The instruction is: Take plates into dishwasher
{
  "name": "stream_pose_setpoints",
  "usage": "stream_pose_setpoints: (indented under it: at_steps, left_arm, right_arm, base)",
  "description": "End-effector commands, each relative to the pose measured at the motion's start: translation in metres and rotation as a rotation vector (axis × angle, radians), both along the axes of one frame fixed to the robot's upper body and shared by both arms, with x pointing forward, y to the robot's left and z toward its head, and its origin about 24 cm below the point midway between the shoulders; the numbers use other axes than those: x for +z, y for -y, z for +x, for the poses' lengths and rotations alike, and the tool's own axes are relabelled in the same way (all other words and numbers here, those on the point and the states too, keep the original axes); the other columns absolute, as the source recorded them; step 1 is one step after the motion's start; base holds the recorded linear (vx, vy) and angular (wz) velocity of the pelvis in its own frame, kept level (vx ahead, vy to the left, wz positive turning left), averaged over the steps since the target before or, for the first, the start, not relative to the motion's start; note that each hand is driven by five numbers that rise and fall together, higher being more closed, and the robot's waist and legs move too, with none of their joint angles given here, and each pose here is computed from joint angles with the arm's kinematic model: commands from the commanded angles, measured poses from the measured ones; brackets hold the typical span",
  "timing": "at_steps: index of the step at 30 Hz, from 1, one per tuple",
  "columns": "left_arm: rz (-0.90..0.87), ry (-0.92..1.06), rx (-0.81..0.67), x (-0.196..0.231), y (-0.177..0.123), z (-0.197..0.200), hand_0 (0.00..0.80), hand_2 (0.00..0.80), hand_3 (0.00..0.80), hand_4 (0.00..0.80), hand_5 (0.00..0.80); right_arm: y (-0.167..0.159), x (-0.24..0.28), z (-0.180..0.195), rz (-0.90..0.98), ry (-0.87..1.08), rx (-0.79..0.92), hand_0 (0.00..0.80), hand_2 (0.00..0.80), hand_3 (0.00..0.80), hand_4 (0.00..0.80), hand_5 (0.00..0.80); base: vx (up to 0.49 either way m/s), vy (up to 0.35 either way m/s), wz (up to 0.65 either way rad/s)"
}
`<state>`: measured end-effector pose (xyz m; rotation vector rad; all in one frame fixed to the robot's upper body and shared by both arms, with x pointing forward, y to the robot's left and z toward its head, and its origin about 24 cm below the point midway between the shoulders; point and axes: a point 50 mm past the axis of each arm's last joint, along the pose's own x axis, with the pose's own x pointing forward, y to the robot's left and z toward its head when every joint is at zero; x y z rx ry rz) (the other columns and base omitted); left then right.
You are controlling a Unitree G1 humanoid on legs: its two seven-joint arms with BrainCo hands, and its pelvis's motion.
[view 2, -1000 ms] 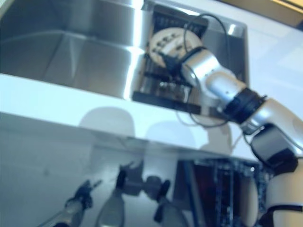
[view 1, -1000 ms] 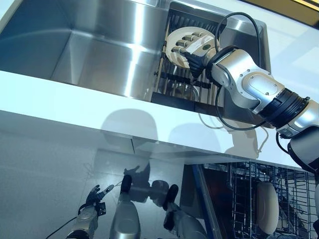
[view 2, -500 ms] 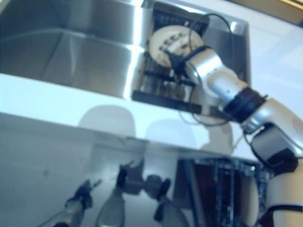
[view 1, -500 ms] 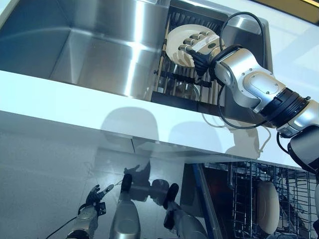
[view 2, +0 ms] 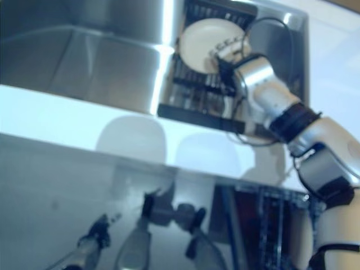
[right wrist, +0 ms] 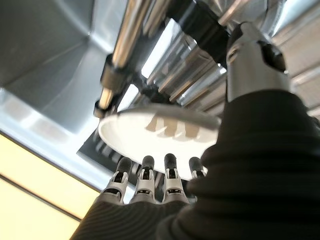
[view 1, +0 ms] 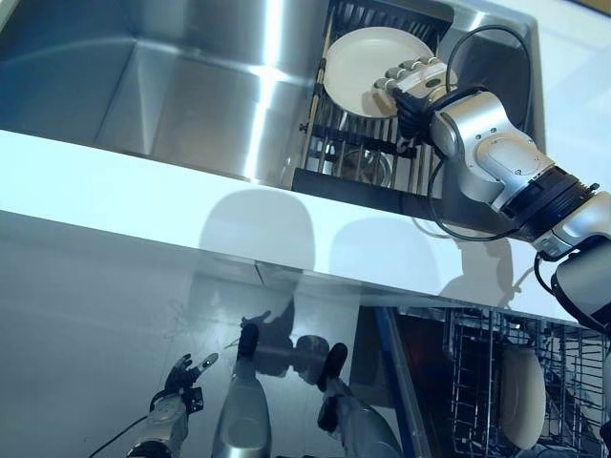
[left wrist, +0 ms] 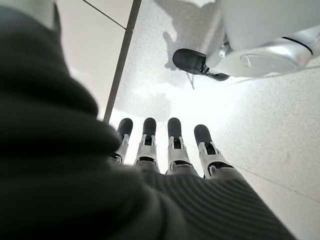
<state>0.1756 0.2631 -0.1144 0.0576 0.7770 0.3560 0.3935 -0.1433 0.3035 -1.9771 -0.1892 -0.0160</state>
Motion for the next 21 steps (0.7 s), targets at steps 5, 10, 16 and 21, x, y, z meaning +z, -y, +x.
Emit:
stream_pose_setpoints:
  at_steps: [5, 10, 16, 21]
  left_arm:
    - [-0.026, 0.057, -0.005, 0.005, 0.005, 0.009, 0.000, 0.000, 0.000, 0.000, 0.000]
    - [-0.031, 0.055, -0.017, 0.005, 0.007, 0.009, 0.000, 0.000, 0.000, 0.000, 0.000]
    - [-0.038, 0.066, -0.036, 0.006, 0.010, 0.012, 0.000, 0.000, 0.000, 0.000, 0.000]
    - [-0.036, 0.066, -0.040, 0.007, 0.008, 0.013, 0.000, 0.000, 0.000, 0.000, 0.000]
  right_arm:
    - [0.009, 0.057, -0.008, -0.022, 0.195, -0.062, 0.000, 0.000, 0.000, 0.000, 0.000]
    - [0.009, 0.056, -0.006, -0.017, 0.196, -0.068, 0.000, 0.000, 0.000, 0.000, 0.000]
    - [0.007, 0.060, -0.006, -0.038, 0.228, -0.073, 0.800, 0.800, 0.800, 0.800, 0.800]
    - [0.007, 0.067, -0.008, -0.047, 0.267, -0.074, 0.800, 0.800, 0.800, 0.800, 0.800]
  base:
    - [-0.004, 0.037, 0.04]
    - [0.000, 0.000, 0.00]
    - [-0.007, 0.009, 0.03]
    - [0.002, -0.006, 0.08]
